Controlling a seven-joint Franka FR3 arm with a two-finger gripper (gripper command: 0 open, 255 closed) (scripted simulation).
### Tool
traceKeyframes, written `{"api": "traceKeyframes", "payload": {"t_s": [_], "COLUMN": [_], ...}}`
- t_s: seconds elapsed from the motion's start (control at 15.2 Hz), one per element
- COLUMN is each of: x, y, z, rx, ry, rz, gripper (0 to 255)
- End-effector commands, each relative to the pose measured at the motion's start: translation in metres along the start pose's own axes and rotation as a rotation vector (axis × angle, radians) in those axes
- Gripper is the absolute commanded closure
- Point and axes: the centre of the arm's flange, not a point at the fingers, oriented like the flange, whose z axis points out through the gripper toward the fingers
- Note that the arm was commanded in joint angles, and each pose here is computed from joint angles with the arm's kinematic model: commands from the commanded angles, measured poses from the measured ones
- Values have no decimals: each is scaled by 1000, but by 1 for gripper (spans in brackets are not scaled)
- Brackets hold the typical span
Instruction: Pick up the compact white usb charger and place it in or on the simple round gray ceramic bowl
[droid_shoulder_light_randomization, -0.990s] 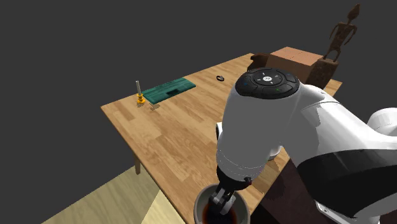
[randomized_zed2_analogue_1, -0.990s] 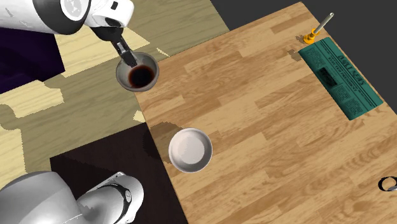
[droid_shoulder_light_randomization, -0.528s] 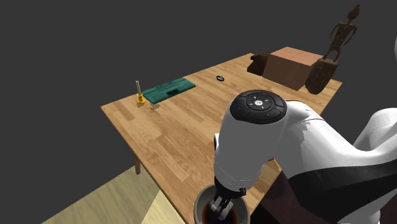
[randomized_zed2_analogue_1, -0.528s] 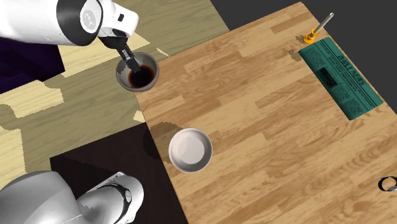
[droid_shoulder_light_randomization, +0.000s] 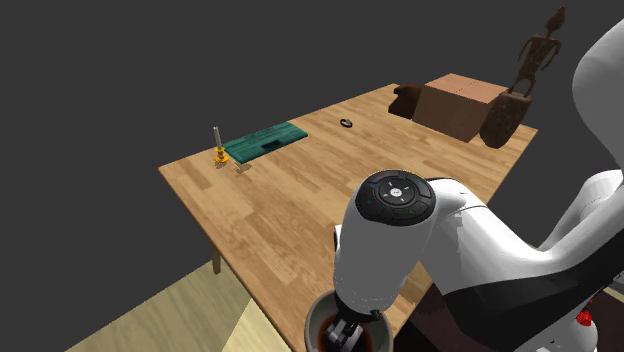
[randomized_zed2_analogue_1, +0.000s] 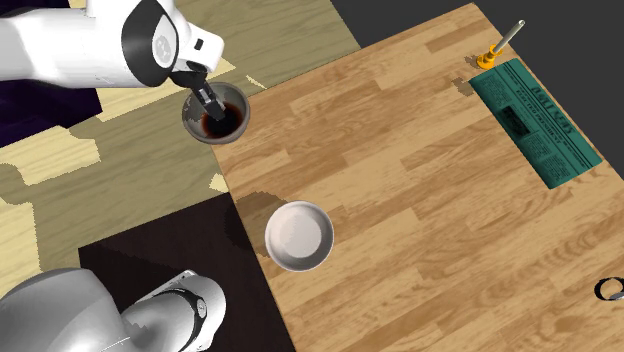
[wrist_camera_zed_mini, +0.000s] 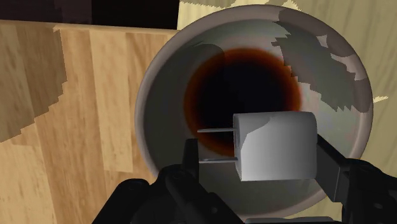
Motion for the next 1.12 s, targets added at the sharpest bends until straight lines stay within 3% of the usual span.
{"api": "traceKeyframes", "payload": {"t_s": [0.0, 0.26, 0.33, 0.66, 0.92, 1.06], "x": [0, 0, 0, 0, 0, 0], "y": [0, 0, 0, 0, 0, 0], "z": [0, 0, 0, 0, -50, -50], "rx": [0, 0, 0, 0, 0, 0], "ry": [0, 0, 0, 0, 0, 0], "rz": [0, 0, 0, 0, 0, 0], "gripper": [255, 255, 0, 0, 0, 0]}}
